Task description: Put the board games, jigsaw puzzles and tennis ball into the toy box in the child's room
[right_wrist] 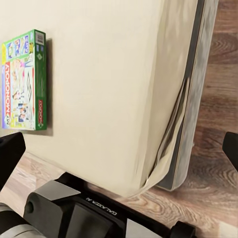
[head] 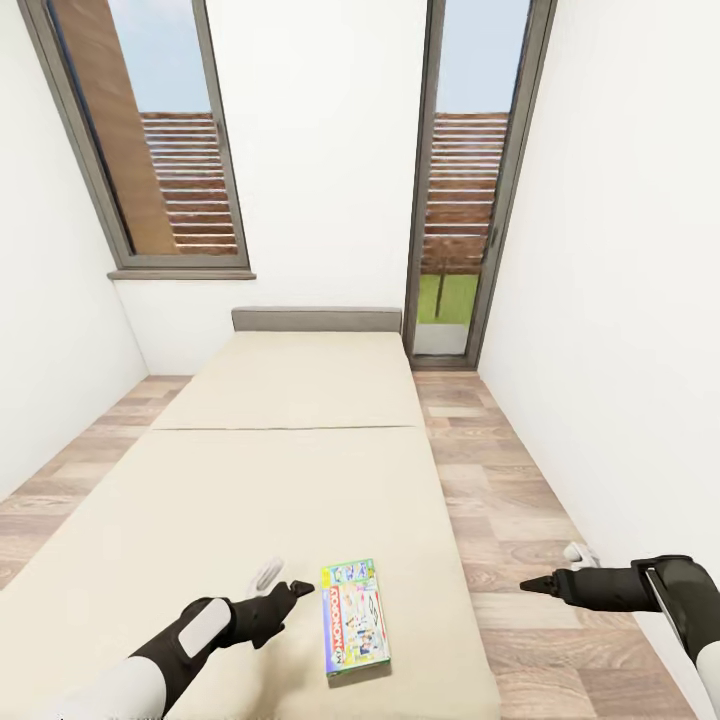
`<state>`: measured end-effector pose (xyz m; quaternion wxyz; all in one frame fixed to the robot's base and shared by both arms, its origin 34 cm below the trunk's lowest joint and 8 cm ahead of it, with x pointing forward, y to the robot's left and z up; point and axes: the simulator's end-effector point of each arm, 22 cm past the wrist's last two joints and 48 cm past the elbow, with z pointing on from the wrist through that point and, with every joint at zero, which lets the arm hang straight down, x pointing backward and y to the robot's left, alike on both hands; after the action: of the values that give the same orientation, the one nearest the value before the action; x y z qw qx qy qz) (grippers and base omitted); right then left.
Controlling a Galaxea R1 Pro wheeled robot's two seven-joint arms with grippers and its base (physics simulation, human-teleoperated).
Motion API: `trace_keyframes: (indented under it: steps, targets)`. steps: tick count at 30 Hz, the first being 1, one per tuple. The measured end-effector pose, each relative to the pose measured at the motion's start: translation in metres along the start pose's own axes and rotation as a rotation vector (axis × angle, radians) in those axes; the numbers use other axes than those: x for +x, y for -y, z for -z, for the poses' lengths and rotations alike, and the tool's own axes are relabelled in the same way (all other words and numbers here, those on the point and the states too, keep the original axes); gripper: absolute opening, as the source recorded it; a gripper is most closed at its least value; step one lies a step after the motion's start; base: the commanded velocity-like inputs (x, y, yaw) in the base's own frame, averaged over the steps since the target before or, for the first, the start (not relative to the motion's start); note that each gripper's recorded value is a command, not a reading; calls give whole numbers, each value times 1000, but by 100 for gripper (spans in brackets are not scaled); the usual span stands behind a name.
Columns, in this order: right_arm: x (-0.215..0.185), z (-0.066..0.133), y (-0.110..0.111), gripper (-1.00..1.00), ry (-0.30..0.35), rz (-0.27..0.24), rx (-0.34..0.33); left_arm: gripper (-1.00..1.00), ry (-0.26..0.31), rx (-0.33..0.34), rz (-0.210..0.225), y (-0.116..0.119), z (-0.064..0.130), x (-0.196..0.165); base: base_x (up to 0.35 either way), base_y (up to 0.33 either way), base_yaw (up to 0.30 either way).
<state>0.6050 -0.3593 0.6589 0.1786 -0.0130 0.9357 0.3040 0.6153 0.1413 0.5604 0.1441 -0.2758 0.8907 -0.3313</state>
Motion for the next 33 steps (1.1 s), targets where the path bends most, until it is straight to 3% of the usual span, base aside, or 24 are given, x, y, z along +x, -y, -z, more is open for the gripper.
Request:
trace_keyframes:
  steps: [11, 17, 24, 33]
  targets:
    - [6, -9, 7, 100, -1, -1, 0, 100, -12, 28, -29, 16, -3, -20, -3, 0, 0]
    - [9, -14, 15, 100, 5, 1, 3, 100, 19, 14, -41, 4, 0, -44, 0, 0, 0]
    - [-3, -12, 9, 100, 37, 47, -27, 100, 38, -4, -48, -14, -2, -57, 0, 0, 0]
    - [4, -25, 14, 100, 26, 28, -29, 100, 35, 1, -52, -23, -15, -52, 0, 0, 0]
